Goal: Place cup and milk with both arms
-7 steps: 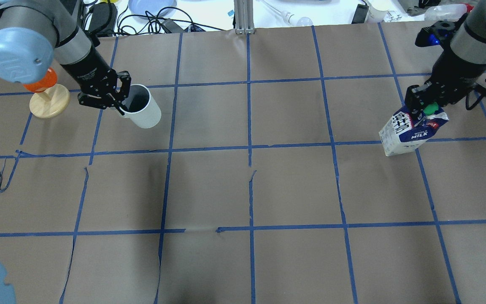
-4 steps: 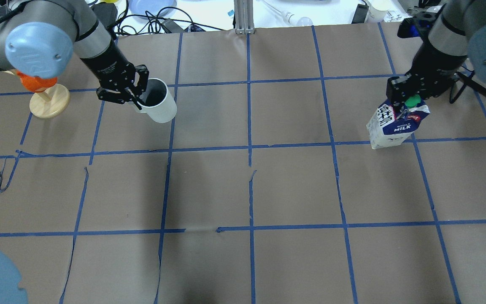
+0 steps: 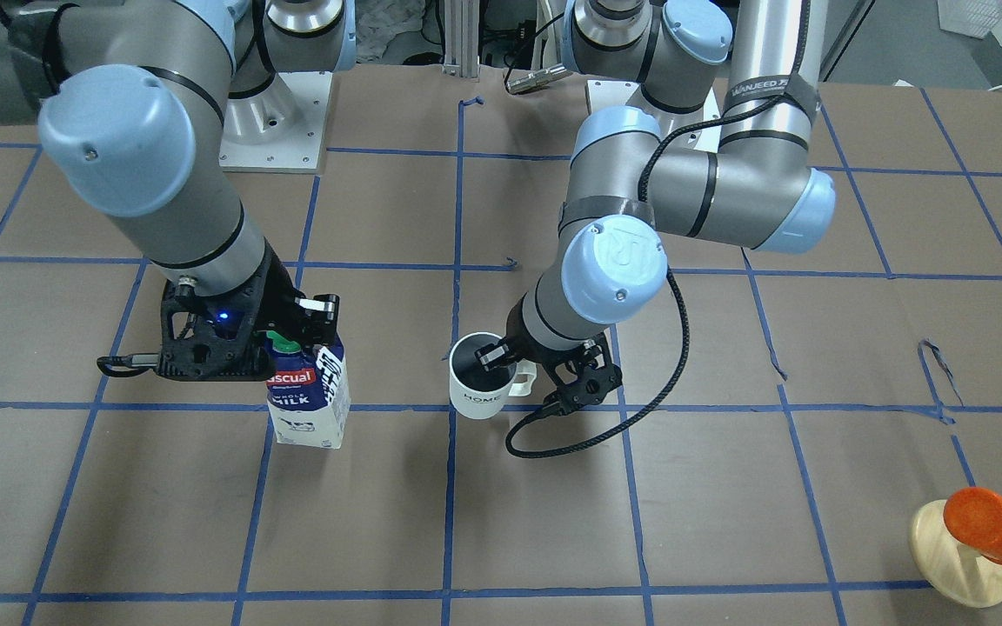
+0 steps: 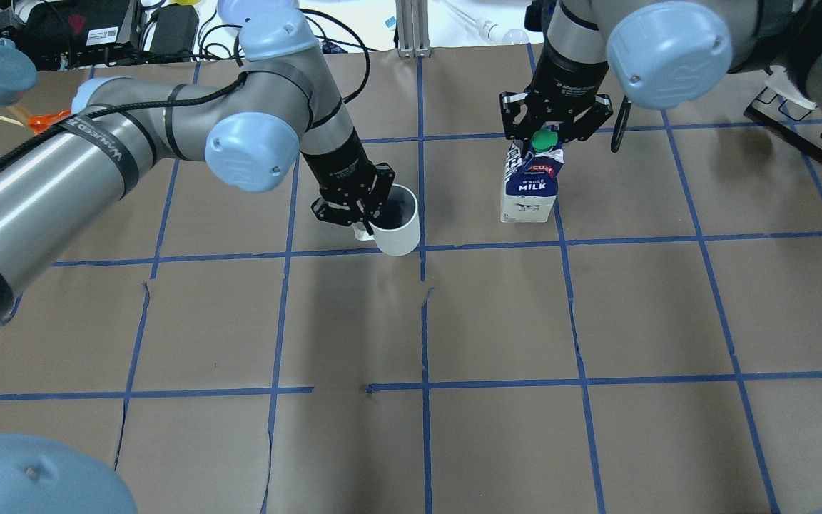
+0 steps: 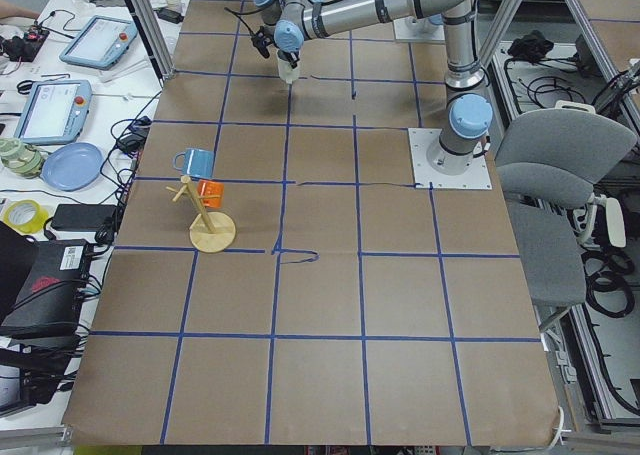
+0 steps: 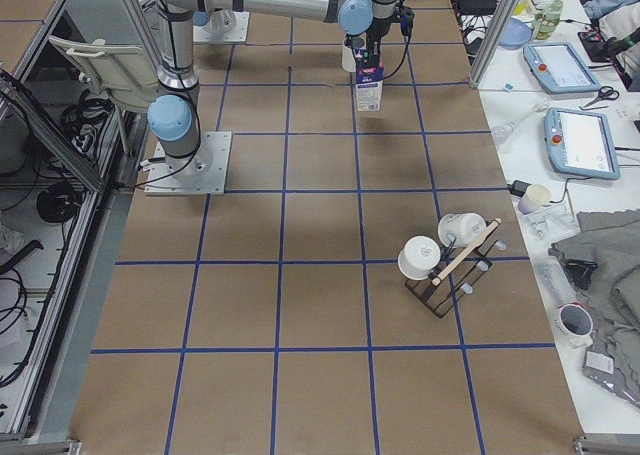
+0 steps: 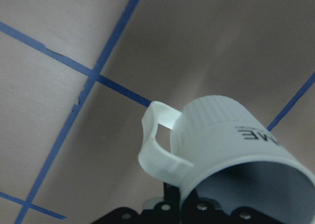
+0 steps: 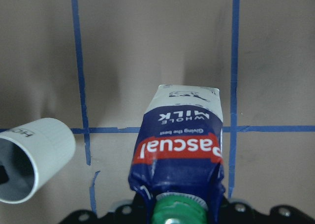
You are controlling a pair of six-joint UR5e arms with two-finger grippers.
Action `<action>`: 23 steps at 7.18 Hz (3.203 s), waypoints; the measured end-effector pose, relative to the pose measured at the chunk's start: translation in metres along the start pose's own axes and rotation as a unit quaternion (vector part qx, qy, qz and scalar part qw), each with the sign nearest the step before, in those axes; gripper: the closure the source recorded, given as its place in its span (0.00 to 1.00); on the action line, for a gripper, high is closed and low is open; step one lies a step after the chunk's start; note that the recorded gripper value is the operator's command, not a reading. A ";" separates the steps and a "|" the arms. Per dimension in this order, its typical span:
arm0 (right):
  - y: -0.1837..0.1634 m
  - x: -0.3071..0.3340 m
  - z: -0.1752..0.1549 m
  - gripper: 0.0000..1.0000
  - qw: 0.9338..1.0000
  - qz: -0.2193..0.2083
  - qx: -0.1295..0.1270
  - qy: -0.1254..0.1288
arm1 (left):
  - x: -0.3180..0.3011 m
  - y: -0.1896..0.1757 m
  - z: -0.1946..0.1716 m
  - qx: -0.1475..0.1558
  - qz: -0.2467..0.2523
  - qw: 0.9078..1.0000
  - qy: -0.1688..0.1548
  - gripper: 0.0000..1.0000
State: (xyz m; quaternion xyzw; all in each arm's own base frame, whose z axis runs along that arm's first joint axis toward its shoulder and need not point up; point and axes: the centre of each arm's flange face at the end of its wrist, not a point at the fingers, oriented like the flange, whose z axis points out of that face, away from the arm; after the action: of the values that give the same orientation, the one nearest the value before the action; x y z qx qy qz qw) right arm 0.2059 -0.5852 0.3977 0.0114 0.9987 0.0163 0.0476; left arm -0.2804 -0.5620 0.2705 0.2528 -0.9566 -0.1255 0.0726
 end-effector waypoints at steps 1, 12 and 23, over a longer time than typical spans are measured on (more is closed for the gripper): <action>0.001 -0.012 0.005 0.71 1.000 0.003 -0.002 -0.007 | 0.002 0.006 0.014 0.004 0.004 1.000 0.004 1.00; 0.013 -0.058 0.066 0.04 0.999 -0.025 -0.020 -0.009 | -0.049 -0.068 -0.057 0.100 0.047 0.994 -0.022 0.00; 0.086 0.071 -0.126 0.00 0.995 -0.076 0.041 0.040 | -0.164 -0.010 -0.225 0.133 0.188 0.972 -0.041 0.00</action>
State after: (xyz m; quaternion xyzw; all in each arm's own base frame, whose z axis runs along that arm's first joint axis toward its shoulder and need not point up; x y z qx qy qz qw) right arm 0.1249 -0.5011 0.5191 -0.0629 0.9976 -0.0283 0.0079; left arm -0.0890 -0.5342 0.4706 0.0702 -0.9973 0.0084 0.0212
